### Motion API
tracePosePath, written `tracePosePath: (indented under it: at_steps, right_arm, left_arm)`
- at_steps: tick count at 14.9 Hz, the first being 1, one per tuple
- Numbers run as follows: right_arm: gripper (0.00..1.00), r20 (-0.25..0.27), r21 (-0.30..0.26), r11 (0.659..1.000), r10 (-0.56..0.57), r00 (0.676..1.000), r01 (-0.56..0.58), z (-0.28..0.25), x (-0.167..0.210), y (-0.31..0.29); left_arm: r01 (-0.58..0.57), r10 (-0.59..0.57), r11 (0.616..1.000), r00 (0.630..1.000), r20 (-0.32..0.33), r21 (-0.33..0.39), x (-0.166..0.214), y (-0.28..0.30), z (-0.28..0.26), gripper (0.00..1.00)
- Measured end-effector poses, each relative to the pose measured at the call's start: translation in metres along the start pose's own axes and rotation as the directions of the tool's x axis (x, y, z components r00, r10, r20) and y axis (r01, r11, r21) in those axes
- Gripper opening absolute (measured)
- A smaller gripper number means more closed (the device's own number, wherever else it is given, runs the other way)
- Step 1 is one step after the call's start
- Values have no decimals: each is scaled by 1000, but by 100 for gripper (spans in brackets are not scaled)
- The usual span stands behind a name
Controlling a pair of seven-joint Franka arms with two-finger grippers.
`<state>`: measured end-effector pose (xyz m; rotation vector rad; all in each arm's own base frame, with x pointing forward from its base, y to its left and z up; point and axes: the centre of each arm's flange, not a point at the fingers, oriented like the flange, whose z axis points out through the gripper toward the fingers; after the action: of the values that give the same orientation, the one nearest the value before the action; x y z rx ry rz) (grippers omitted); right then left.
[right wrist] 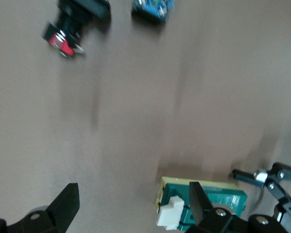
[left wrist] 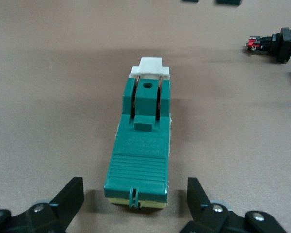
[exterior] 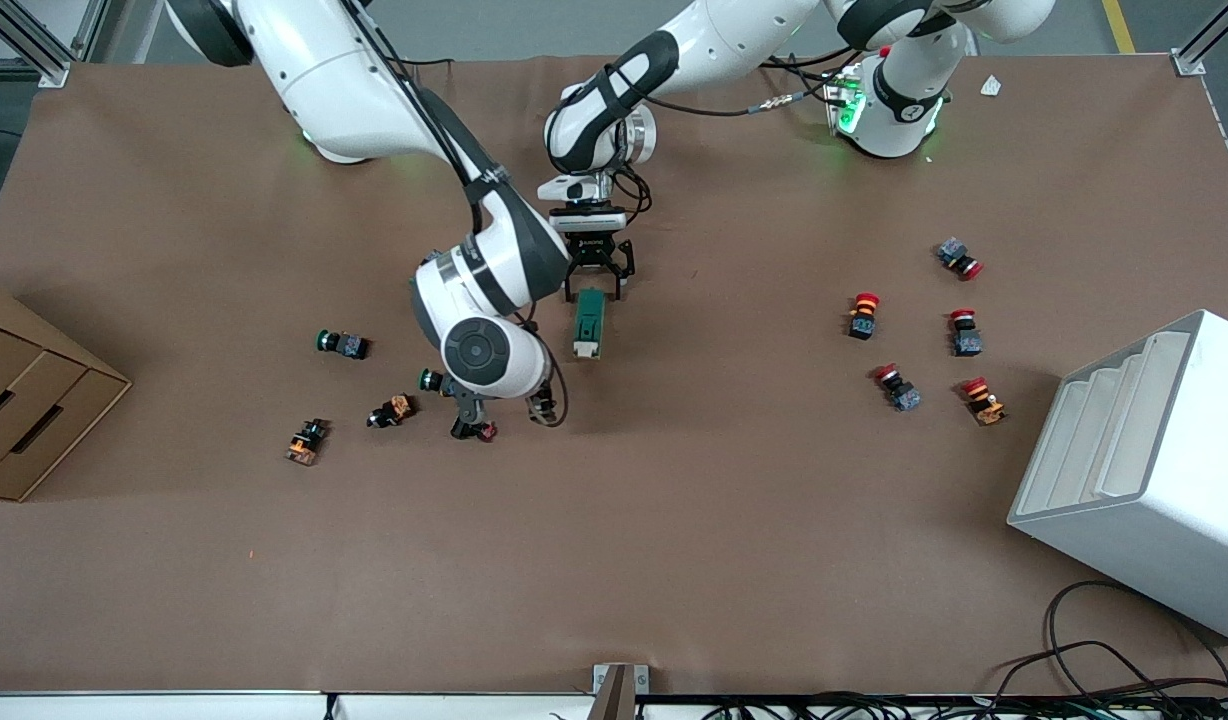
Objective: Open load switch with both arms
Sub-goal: 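Lower the left gripper onto the switch while the right gripper reaches the lever, then push the white lever over with the right gripper while the left gripper steadies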
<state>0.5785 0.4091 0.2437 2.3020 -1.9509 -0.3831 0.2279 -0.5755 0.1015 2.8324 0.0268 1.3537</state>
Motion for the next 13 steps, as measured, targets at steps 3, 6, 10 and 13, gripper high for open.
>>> tracePosePath:
  at_steps: [3, 6, 10, 13]
  right_arm:
    - [100, -2, -30, 999, 40, 999, -40, 22, -17, 7]
    - [100, 18, -71, 993, 93, 995, -92, 44, -26, 11]
    - [100, 13, -108, 991, 85, 996, -83, 51, -38, 20]
    - [100, -20, -179, 981, 71, 997, -73, 57, -45, 33]
  left_arm:
    - [-4, 4, 1000, 1000, -5, -3, -1, -1, 0, 95]
    - [-11, 11, 1000, 1000, -18, -3, -4, -2, -2, 95]
    - [-10, 10, 1000, 1000, -23, -2, -6, -2, -3, 95]
    - [-9, 9, 1000, 1000, -23, -2, -6, -2, -3, 95]
